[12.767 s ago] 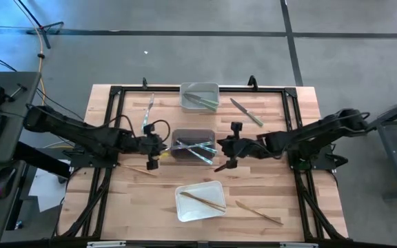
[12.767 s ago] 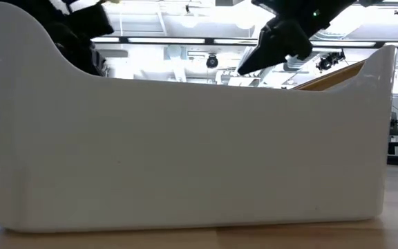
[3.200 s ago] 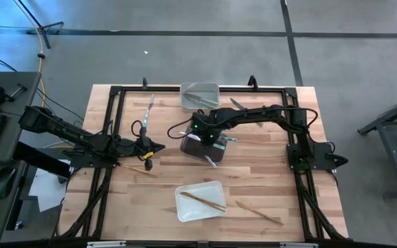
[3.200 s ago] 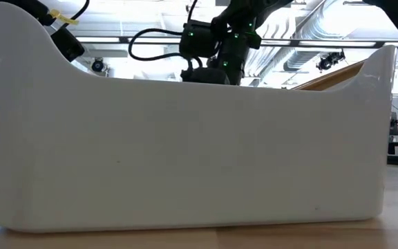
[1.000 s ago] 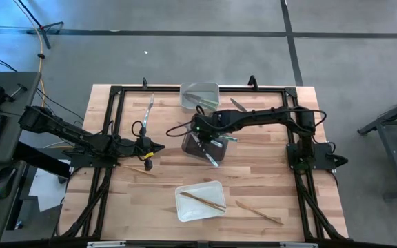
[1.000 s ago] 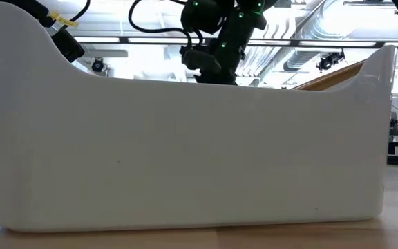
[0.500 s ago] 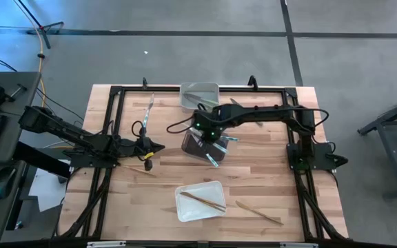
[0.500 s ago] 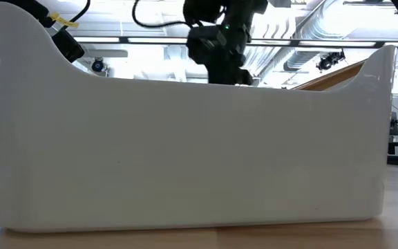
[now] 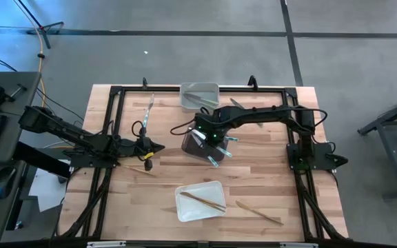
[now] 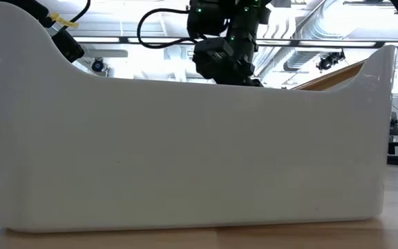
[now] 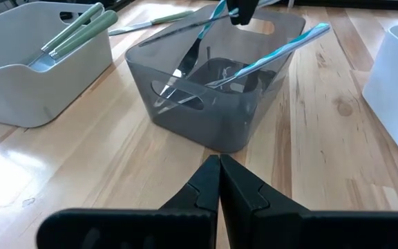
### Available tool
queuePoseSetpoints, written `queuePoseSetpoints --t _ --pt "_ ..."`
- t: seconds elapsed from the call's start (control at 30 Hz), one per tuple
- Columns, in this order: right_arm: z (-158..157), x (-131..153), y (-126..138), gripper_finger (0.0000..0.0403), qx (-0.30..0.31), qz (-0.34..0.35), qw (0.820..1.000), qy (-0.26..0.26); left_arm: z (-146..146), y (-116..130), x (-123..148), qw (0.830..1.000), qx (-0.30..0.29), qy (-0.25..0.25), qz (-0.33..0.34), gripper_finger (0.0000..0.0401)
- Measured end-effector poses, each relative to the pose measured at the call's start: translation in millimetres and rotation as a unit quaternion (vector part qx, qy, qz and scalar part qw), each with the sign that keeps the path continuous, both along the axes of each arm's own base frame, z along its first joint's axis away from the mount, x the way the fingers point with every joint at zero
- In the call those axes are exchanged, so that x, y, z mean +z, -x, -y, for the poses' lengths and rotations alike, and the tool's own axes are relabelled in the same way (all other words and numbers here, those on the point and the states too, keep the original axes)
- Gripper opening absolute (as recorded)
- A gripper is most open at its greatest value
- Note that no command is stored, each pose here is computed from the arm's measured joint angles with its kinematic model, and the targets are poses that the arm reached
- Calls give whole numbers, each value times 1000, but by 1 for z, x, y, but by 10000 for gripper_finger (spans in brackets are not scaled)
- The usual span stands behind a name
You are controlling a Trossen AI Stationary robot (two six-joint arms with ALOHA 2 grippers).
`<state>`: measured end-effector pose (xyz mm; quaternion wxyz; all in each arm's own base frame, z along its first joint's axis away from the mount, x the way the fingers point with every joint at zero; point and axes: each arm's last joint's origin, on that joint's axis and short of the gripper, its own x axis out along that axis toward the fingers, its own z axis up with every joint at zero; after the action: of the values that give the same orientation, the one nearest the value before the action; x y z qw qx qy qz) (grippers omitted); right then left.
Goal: Sort silverware by color (type)
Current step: Put the blue patterned table knife into the black bin, then adjust the blue patterned table knife in the black bin
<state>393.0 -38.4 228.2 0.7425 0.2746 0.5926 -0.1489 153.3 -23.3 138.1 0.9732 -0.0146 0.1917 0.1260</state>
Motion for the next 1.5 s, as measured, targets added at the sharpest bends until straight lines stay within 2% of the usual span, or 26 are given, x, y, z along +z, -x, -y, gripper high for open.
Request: queuePoseSetpoints --t 0.27,0.5,0.63,0.73,0.83,0.93,1.07,1.23,1.37,1.5 --pt "-1 0 0 73 16 2 1000 6 0 0 0 1000 0 1 0 0" --pt "-3 8 2 81 42 -11 999 14 0 0 0 1000 0 1 0 0" --pt "-14 24 11 63 78 -40 994 63 0 0 0 1000 0 1 -1 0" --pt "-25 41 31 26 83 -75 985 132 0 1 -2 1000 1 3 -9 0" --pt "-35 57 56 5 51 -86 975 199 0 1 -3 1000 3 5 -13 0" --pt "-38 65 83 9 -6 -84 972 221 0 1 -2 1000 1 3 -11 0" --pt "-37 49 113 1 -52 -89 971 214 0 1 -1 1000 1 3 -6 0" --pt "-34 19 125 1 -61 -56 975 208 0 0 -1 1000 3 6 -2 0" --pt "-37 6 117 0 -26 0 979 200 0 0 -1 1000 5 12 -1 0" --pt "-51 6 105 0 36 69 983 169 0 0 -1 1000 6 16 -1 0"
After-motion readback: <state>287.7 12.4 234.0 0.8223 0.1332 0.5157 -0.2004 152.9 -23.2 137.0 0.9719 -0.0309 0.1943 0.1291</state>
